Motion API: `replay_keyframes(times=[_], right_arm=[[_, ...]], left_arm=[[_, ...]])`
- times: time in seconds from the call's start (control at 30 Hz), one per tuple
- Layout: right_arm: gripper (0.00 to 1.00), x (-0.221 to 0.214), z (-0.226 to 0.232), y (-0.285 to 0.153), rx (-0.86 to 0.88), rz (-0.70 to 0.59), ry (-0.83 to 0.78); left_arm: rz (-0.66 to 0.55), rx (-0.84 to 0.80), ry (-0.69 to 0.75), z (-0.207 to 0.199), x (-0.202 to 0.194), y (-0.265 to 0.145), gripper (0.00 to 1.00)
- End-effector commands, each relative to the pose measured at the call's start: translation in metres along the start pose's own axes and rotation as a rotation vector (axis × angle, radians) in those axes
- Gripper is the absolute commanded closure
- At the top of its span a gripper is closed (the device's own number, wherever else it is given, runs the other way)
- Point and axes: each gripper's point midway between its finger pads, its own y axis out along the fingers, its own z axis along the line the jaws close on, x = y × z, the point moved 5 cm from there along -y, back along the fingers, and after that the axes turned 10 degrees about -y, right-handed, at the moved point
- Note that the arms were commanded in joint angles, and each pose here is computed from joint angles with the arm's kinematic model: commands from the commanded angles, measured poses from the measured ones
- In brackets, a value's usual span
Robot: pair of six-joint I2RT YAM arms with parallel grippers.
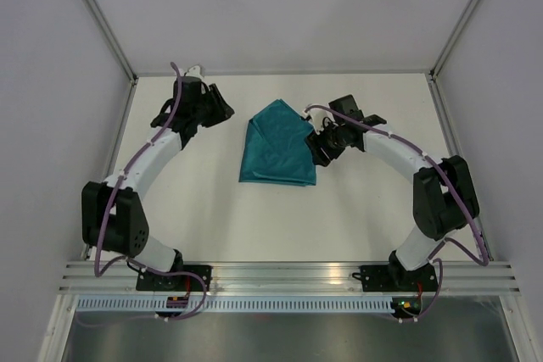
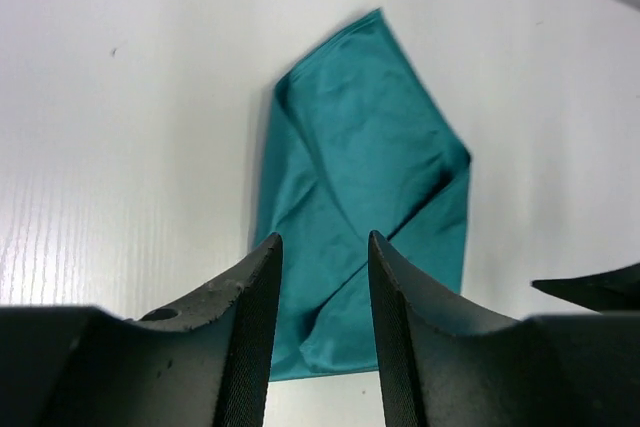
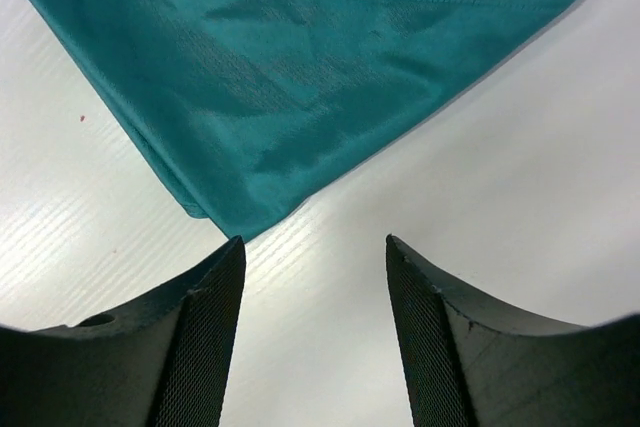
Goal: Fold the napkin, place the utensils inside, and roll it up
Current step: Fold the napkin, then roll the napkin with the utensil
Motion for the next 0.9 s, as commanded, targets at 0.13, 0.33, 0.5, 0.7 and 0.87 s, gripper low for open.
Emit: replay_keyframes(times=[0.13, 0.33, 0.5, 0.7, 0.87], right_arm=[[0.35, 0.024, 0.016, 0.002, -0.025, -0.054, -0.346], [0.35, 0.038, 0.069, 0.037, 0.048, -0.083, -0.492], [0.35, 0.032, 0.092, 0.055, 0.053, -0.073, -0.545], [0.34, 0.03, 0.1, 0.074, 0.01, -0.054, -0.586], [0.35, 0.027, 0.098, 0.089, -0.03, -0.036, -0.618]], left_arm=[[-0.146, -0.211, 0.109, -0.05, 0.019, -0.068, 0.52], [-0.184, -0.229, 0.2, -0.027, -0.01, -0.115, 0.51], [-0.224, -0.236, 0.258, -0.017, -0.016, -0.129, 0.48], [-0.221, -0.253, 0.28, -0.017, -0.018, -0.131, 0.49], [-0.226, -0.25, 0.282, -0.015, -0.019, -0.13, 0.49]])
